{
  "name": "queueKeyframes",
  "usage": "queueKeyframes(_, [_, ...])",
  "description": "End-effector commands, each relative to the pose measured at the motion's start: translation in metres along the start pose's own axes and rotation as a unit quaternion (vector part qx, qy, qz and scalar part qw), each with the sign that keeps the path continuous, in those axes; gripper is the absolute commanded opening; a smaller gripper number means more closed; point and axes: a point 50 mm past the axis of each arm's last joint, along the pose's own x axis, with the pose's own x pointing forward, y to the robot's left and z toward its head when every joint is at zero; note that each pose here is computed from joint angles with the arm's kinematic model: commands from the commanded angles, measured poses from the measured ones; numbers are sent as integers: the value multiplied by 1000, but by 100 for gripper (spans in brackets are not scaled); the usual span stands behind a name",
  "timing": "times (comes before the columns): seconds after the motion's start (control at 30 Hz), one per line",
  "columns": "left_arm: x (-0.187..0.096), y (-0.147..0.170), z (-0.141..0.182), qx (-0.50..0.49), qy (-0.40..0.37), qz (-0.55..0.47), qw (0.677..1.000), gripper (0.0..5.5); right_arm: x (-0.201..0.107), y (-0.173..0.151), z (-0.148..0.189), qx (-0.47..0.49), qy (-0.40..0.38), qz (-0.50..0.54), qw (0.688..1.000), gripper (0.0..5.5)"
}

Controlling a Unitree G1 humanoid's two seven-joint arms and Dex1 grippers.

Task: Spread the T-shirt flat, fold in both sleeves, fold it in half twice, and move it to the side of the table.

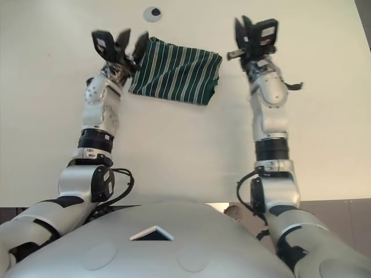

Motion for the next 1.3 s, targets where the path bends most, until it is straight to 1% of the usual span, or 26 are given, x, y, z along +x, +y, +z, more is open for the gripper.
queueKeyframes(0.03, [2,5,51,11,-101,13,995,299,19,46,-21,83,107,118,984,73])
queueKeyframes(0.1, [2,6,62,30,-112,15,993,299,21,48,-30,96,134,124,978,73])
queueKeyframes(0.2, [1,9,60,27,-98,15,995,299,17,40,-41,98,178,112,973,73])
queueKeyframes(0.3, [-2,9,56,27,-87,14,996,299,9,29,-63,41,263,96,959,73])
queueKeyframes(0.37, [-3,7,55,32,-85,10,996,299,-4,14,-81,9,338,76,938,73])
queueKeyframes(0.43, [-2,6,54,32,-82,8,996,299,-16,-12,-89,-23,375,28,926,73])
queueKeyframes(0.47, [-2,6,54,31,-82,9,996,299,-18,-30,-89,-31,375,-21,926,73])
queueKeyframes(0.5, [-2,5,54,30,-82,9,996,299,-21,-46,-87,-49,372,-59,925,73])
queueKeyframes(0.57, [-1,3,51,26,-78,6,997,299,-25,-77,-78,-71,325,-145,932,73])
queueKeyframes(0.63, [-1,1,46,22,-71,5,997,299,-23,-93,-67,-65,262,-193,943,73])
queueKeyframes(0.73, [2,-4,40,14,-62,-4,998,299,-15,-105,-45,-100,183,-225,952,73])
queueKeyframes(0.8, [7,-8,39,11,-60,-13,998,299,-11,-113,-24,-83,112,-238,961,73])
queueKeyframes(0.83, [8,-10,39,9,-60,-14,998,299,-8,-116,-10,-68,63,-242,966,73])
queueKeyframes(0.9, [5,-8,38,4,-65,-2,998,299,-1,-114,22,-52,-31,-227,972,73])
queueKeyframes(0.97, [2,-7,37,7,-69,16,997,299,1,-104,46,-39,-89,-199,975,73])
queueKeyframes(1.03, [1,-5,35,19,-62,43,997,299,-3,-92,54,-4,-95,-195,976,73])
queueKeyframes(1.1, [3,-5,33,45,-40,60,996,299,-11,-74,49,2,-46,-184,982,73])
queueKeyframes(1.17, [6,-6,37,63,-37,70,995,299,-19,-57,44,15,-21,-169,985,73])
queueKeyframes(1.3, [14,-10,40,131,-36,86,987,299,-27,-42,32,23,4,-169,985,73])
